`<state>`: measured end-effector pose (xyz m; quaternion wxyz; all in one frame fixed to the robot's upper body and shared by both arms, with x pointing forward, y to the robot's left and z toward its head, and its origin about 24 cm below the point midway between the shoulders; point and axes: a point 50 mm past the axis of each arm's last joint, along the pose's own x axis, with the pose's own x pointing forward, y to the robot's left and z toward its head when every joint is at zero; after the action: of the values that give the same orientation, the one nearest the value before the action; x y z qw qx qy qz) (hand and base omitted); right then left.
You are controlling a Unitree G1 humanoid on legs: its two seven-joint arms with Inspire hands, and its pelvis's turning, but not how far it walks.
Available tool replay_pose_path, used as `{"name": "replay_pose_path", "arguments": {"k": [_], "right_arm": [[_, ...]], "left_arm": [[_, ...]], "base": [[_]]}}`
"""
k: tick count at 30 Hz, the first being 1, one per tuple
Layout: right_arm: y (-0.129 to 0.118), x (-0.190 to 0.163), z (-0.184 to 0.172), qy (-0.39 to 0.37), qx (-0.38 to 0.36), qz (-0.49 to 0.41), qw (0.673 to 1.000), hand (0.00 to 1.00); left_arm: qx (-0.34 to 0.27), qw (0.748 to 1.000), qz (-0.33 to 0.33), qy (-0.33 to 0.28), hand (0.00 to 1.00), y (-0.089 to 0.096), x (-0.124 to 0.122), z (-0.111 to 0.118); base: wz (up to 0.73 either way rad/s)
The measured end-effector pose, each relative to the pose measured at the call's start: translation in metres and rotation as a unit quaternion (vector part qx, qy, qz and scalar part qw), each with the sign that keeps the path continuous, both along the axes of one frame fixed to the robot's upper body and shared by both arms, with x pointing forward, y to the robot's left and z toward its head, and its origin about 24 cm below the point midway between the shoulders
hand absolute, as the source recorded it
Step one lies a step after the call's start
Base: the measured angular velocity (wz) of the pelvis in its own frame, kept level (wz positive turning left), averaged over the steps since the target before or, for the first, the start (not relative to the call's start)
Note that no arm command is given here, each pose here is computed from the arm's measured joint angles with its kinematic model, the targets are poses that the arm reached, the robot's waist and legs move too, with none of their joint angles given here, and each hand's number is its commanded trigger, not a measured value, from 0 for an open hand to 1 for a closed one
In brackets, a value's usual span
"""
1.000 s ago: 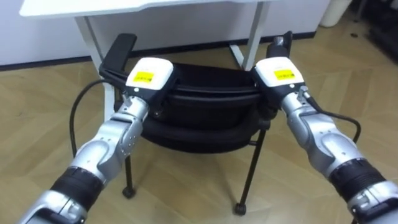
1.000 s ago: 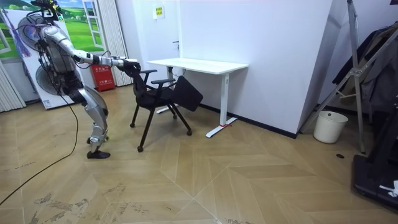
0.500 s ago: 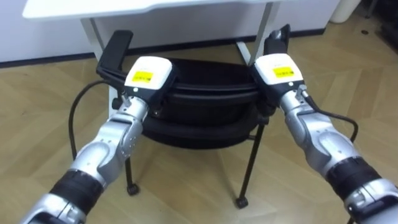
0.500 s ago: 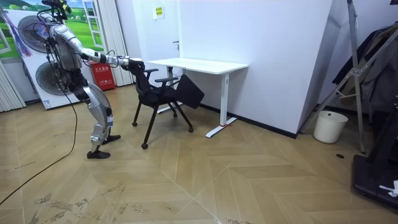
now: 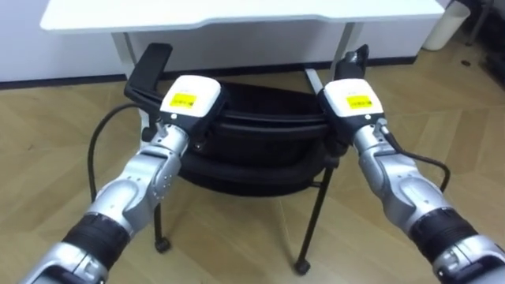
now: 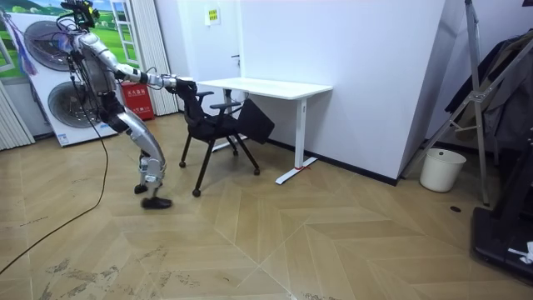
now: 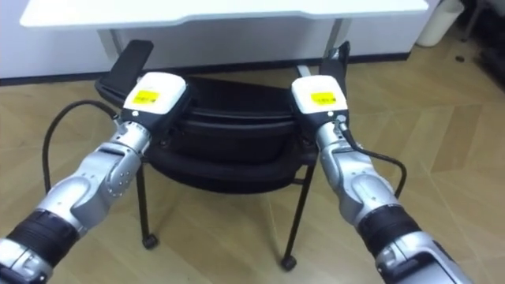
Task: Push chair
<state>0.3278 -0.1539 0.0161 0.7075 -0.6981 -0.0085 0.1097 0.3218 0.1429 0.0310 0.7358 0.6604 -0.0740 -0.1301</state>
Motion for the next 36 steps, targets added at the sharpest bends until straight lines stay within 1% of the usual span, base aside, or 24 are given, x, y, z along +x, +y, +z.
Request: {"name": "replay_pose_path", "arguments": {"k": [3, 6, 9, 14, 17, 21, 23, 27, 30, 32, 34, 36], "right_arm": [[0.004, 0.000, -0.001, 0.007, 0.005, 0.003, 1.000, 1.00], [0.005, 0.008, 0.010, -0.004, -0.001, 0.012, 1.000, 1.00], [0.009, 0.016, 0.018, -0.012, -0.012, 0.025, 1.000, 1.00], [0.010, 0.017, 0.021, -0.019, -0.015, 0.027, 0.999, 1.00], [0.008, 0.016, 0.018, -0.013, -0.010, 0.022, 1.000, 1.00], [0.004, 0.007, 0.005, 0.005, -0.007, 0.015, 1.000, 1.00], [0.002, 0.007, 0.005, 0.006, -0.008, 0.012, 1.000, 1.00], [0.001, 0.005, 0.003, 0.006, -0.006, 0.013, 1.000, 1.00], [-0.011, 0.000, 0.001, 0.001, -0.014, 0.009, 1.000, 1.00], [-0.019, -0.002, 0.002, -0.006, -0.024, 0.008, 1.000, 1.00], [-0.019, -0.002, 0.003, -0.009, -0.026, 0.008, 1.000, 1.00], [-0.017, -0.001, 0.004, -0.016, -0.024, 0.004, 1.000, 1.00]], "left_arm": [[-0.001, 1.000, 0.005, 0.003, 1.00, 0.002, 0.000, 0.000], [-0.010, 1.000, 0.010, -0.003, 1.00, 0.000, 0.001, 0.003], [-0.021, 0.999, 0.021, -0.011, 1.00, 0.004, 0.002, 0.004], [-0.024, 0.999, 0.024, -0.023, 1.00, 0.004, 0.002, 0.006], [-0.020, 0.999, 0.020, -0.024, 1.00, 0.003, 0.003, 0.006], [-0.018, 1.000, 0.020, -0.013, 1.00, 0.003, -0.004, -0.004], [-0.020, 0.999, 0.022, -0.011, 1.00, 0.004, -0.004, -0.005], [-0.025, 0.999, 0.021, -0.009, 1.00, -0.002, -0.006, -0.008], [-0.029, 1.000, 0.012, -0.001, 1.00, -0.013, -0.008, -0.011], [-0.036, 0.999, 0.006, 0.003, 1.00, -0.020, -0.010, -0.013], [-0.040, 0.999, 0.006, 0.006, 1.00, -0.019, -0.011, -0.015], [-0.033, 0.999, 0.008, -0.003, 1.00, -0.015, -0.009, -0.010]], "base": [[0.49], [0.06], [0.05], [0.18], [0.26], [0.13], [0.08], [0.20], [0.44], [-0.83], [-1.08], [-0.08]]}}
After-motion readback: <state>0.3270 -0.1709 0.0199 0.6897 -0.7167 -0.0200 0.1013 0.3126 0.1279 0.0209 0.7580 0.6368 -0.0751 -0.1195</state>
